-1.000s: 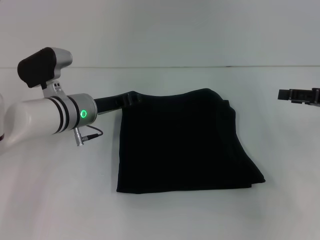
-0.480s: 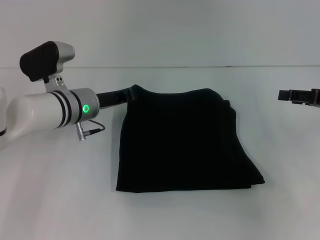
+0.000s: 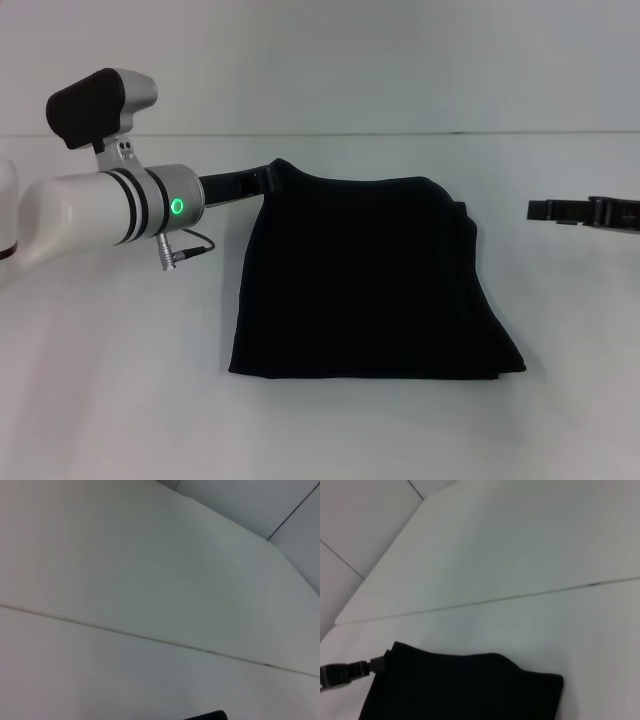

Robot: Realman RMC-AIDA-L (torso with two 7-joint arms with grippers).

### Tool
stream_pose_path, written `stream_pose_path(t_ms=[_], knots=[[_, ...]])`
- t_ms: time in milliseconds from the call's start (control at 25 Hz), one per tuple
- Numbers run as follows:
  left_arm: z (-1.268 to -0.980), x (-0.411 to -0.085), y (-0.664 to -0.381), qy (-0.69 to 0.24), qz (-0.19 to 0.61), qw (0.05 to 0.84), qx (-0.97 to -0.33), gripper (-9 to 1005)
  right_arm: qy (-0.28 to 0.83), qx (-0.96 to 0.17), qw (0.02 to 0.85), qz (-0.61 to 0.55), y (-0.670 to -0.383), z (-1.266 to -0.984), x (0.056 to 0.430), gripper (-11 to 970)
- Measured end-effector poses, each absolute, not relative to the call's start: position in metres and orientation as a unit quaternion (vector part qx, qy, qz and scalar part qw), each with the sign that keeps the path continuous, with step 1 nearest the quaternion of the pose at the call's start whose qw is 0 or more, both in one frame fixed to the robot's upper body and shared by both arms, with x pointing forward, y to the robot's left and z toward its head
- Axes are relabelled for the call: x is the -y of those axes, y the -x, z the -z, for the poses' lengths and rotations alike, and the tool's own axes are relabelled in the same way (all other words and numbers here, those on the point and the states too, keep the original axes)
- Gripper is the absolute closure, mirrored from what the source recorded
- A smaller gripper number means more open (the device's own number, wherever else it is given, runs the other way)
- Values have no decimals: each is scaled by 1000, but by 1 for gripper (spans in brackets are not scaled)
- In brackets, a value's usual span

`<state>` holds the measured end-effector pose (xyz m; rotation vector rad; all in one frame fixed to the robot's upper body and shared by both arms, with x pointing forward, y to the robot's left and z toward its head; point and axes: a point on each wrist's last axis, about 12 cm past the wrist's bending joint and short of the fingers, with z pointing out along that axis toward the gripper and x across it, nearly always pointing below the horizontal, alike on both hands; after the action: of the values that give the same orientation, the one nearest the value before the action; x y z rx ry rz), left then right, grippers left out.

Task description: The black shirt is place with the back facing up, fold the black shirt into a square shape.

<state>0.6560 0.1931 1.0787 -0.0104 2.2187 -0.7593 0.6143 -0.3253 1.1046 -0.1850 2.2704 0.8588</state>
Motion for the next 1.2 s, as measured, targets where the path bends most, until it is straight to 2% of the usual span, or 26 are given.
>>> stream_pose_path(t_ms=[360,640,800,1040,1120,1200], knots=[[-1081,-198,-657,5,294,397,-870,998,77,-881,339,-322,-617,-1098,314,280],[-1097,-220,-657,-4,303,431,-850,885,74,-878,349,-319,-619,-1102,318,281],[-1122,-231,-644,-71,349,447,-821,821,89,-874,360,-315,-622,-1109,319,281],[-1136,-235,-606,-210,408,439,-772,617,149,-851,383,-327,-623,-1123,307,282],[-1137,-241,-589,-258,433,437,-745,521,172,-835,397,-340,-621,-1129,302,282],[-1138,-244,-585,-267,437,440,-737,424,192,-818,414,-351,-620,-1133,298,283]])
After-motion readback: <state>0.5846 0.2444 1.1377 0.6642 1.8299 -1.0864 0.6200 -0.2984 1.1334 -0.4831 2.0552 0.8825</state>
